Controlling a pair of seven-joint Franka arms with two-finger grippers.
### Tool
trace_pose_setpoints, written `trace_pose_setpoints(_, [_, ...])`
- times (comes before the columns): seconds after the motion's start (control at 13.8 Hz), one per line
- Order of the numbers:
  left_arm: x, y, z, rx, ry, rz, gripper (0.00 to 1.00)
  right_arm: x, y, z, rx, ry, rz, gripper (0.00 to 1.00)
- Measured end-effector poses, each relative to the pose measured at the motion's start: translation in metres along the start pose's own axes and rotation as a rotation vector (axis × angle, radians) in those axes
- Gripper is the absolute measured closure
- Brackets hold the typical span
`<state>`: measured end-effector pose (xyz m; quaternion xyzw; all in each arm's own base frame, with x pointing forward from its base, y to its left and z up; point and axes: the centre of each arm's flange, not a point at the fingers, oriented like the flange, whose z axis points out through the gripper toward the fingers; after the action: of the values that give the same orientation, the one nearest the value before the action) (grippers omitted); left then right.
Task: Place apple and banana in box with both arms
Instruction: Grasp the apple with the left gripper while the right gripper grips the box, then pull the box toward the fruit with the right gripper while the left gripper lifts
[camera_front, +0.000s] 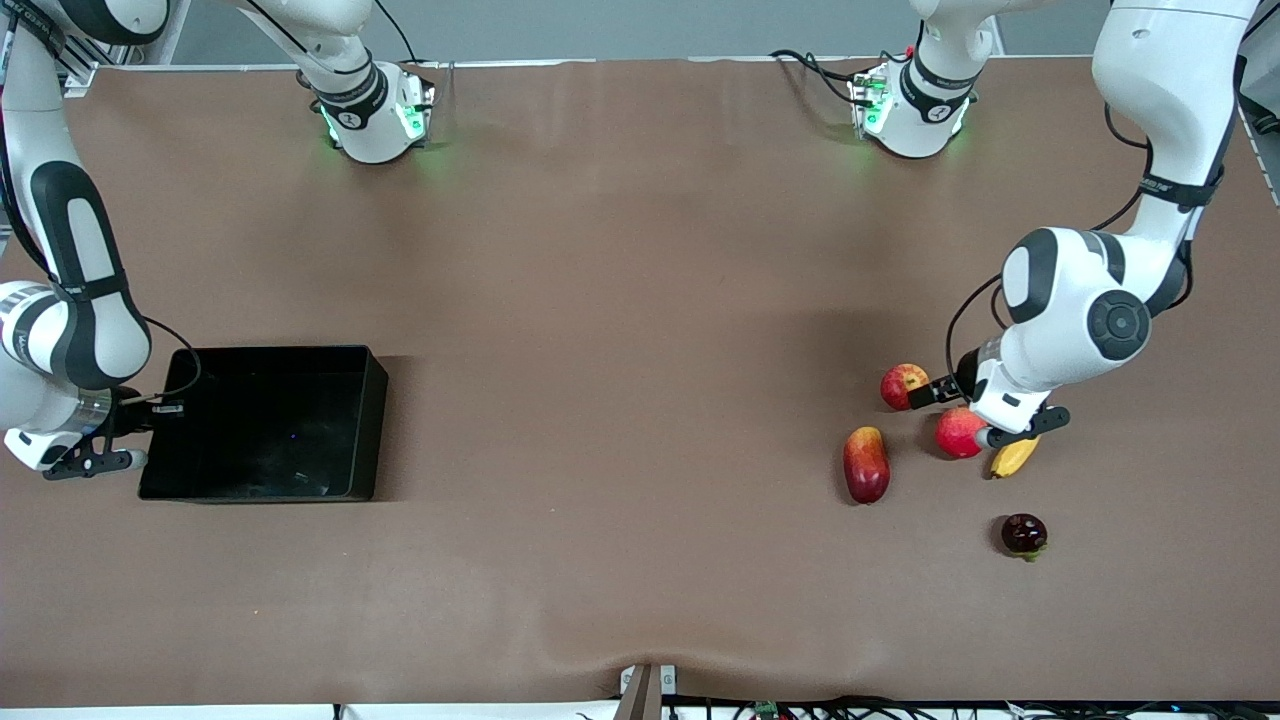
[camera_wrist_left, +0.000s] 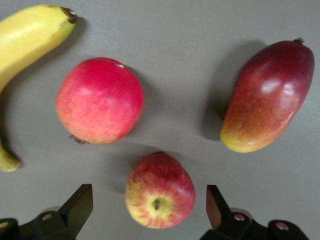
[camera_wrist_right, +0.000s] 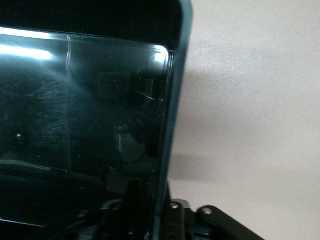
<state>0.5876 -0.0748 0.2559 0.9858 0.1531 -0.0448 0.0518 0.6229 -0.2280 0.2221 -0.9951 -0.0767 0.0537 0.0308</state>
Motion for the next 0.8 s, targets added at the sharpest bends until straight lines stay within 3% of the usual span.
trace_pose_setpoints(0.07, [-0.001,0.002,0.005,0.001,-0.003,0.0,0.0,0.001,0.0,-0.001,0.001,0.004,-0.004,0.95])
trace_pose_setpoints(0.14, [-0.002,0.003,0.011,0.006,-0.009,0.005,0.0,0.002,-0.001,-0.002,0.001,0.003,-0.028,0.96])
trace_pose_setpoints(0.43, [-0.005,-0.001,0.032,0.009,-0.003,0.009,0.0,0.006,-0.007,-0.013,0.012,-0.008,-0.076,0.96])
trace_pose_setpoints(0.8, [-0.006,-0.003,0.052,0.0,-0.003,-0.011,0.0,0.019,-0.079,-0.086,0.042,-0.039,-0.074,0.96])
